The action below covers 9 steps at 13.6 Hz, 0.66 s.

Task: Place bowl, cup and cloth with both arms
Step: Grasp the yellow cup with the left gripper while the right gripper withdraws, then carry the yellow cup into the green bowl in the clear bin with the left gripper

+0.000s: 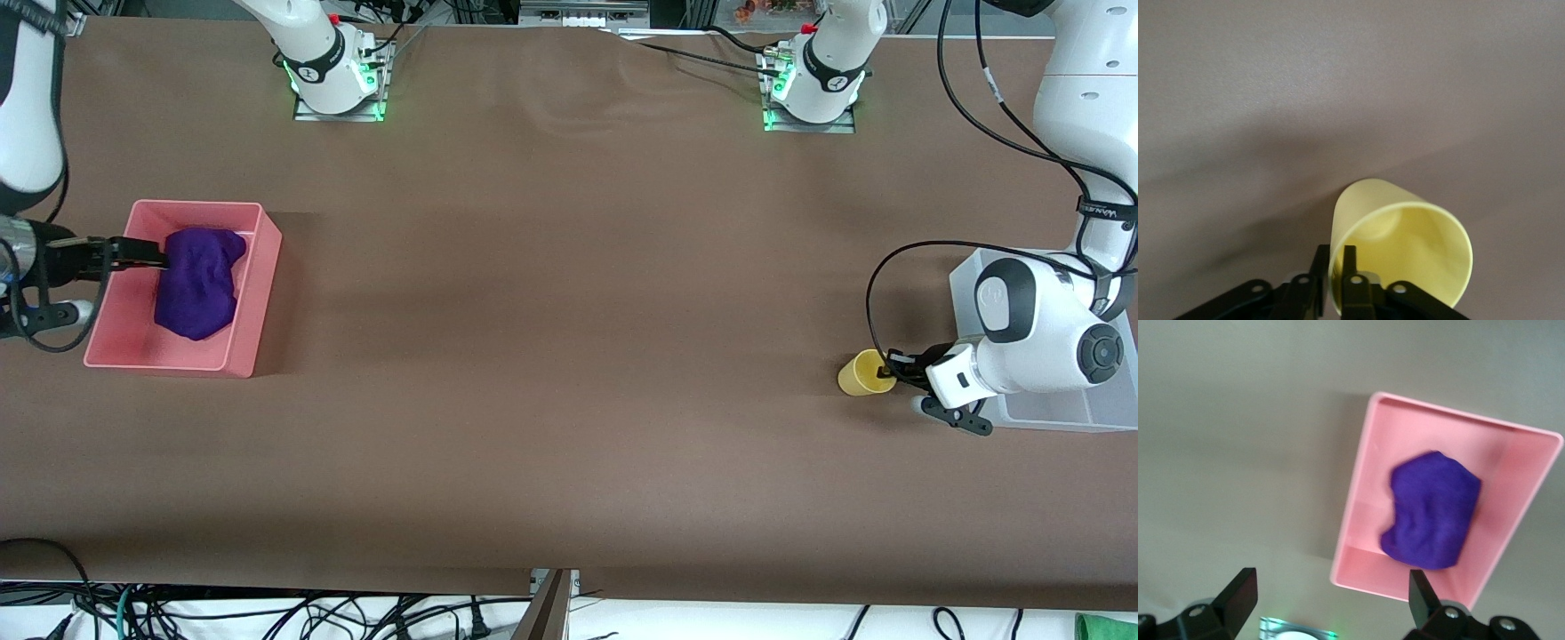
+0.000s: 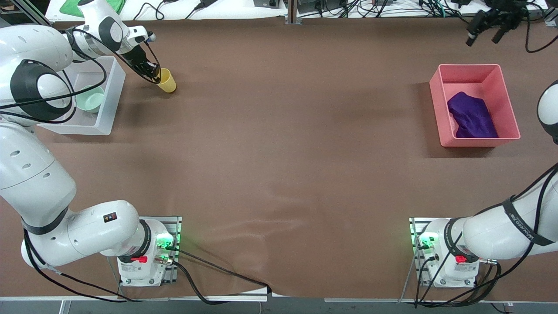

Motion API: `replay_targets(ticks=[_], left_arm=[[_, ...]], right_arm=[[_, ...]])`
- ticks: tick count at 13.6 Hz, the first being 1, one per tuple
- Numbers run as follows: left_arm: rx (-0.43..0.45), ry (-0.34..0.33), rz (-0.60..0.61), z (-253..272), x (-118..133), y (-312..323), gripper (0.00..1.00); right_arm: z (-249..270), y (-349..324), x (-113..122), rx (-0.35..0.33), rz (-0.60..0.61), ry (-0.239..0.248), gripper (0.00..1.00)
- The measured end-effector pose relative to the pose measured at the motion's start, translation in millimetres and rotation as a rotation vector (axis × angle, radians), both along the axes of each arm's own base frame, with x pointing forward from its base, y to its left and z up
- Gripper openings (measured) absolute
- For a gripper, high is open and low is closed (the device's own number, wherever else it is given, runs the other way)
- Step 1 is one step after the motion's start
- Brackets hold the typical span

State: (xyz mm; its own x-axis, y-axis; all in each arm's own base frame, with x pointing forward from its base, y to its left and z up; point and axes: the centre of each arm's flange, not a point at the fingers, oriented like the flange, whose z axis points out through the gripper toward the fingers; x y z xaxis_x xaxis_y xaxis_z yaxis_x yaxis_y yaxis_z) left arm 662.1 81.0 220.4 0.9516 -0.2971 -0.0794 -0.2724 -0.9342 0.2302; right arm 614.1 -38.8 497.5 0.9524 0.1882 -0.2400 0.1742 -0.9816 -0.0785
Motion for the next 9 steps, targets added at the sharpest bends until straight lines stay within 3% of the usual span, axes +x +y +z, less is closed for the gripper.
replay_targets(ticks=[1,3,6,9], left_arm=[[0.001,-0.004,0.004,4.6,1.6,2.6,0.03],[-0.001,0.025,0.015,34.0,4.8,18.2,0.04],[0.006,0.075,0.054,123.0,7.0,70.9,0.04],[0.053,0.085,0.004,190.3,-9.7,140.9,0.04]], right_arm=[[13.3,23.6,-1.6,0.002,0.008,-0.016,1.00],[42.2,51.8,-5.0,-0.006,0.037,-0.057,1.00],[85.3,47.5,-8.5,-0.037,0.042,-0.136,1.00],[101.7,37.3,-14.2,-0.065,0.036,-0.163,1.00]])
